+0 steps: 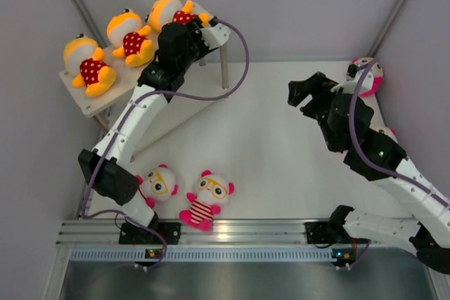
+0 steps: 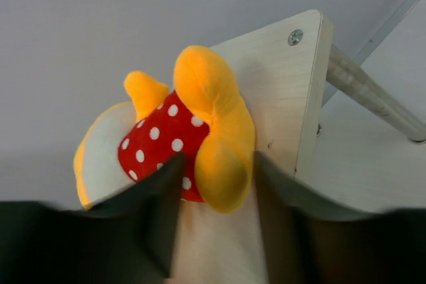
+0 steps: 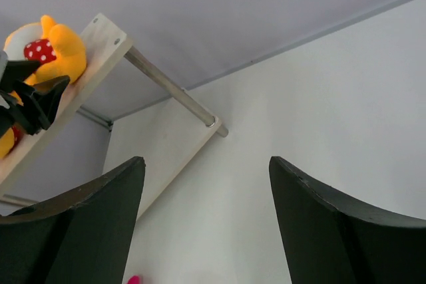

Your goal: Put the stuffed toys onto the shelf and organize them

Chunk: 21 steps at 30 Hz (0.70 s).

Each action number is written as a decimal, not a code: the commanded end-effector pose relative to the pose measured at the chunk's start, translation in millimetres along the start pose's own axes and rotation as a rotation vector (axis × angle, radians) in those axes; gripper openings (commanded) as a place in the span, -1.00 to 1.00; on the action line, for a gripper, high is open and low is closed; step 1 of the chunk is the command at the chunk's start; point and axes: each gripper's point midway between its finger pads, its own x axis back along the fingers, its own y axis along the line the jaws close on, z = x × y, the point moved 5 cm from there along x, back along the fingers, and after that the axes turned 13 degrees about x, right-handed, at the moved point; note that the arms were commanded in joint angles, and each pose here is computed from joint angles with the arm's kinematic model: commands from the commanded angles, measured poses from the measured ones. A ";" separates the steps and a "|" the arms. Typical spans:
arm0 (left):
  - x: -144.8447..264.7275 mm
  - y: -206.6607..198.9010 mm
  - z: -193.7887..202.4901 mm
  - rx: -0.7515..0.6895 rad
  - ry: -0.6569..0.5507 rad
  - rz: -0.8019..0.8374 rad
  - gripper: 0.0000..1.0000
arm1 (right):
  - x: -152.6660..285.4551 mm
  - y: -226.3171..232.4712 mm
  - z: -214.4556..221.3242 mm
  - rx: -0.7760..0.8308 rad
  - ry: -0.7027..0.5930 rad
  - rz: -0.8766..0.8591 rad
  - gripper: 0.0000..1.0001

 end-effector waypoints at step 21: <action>139.4 -16.8 -44.3 0.157 -0.016 0.082 0.96 | -215.0 -340.5 41.8 0.001 0.416 0.547 0.63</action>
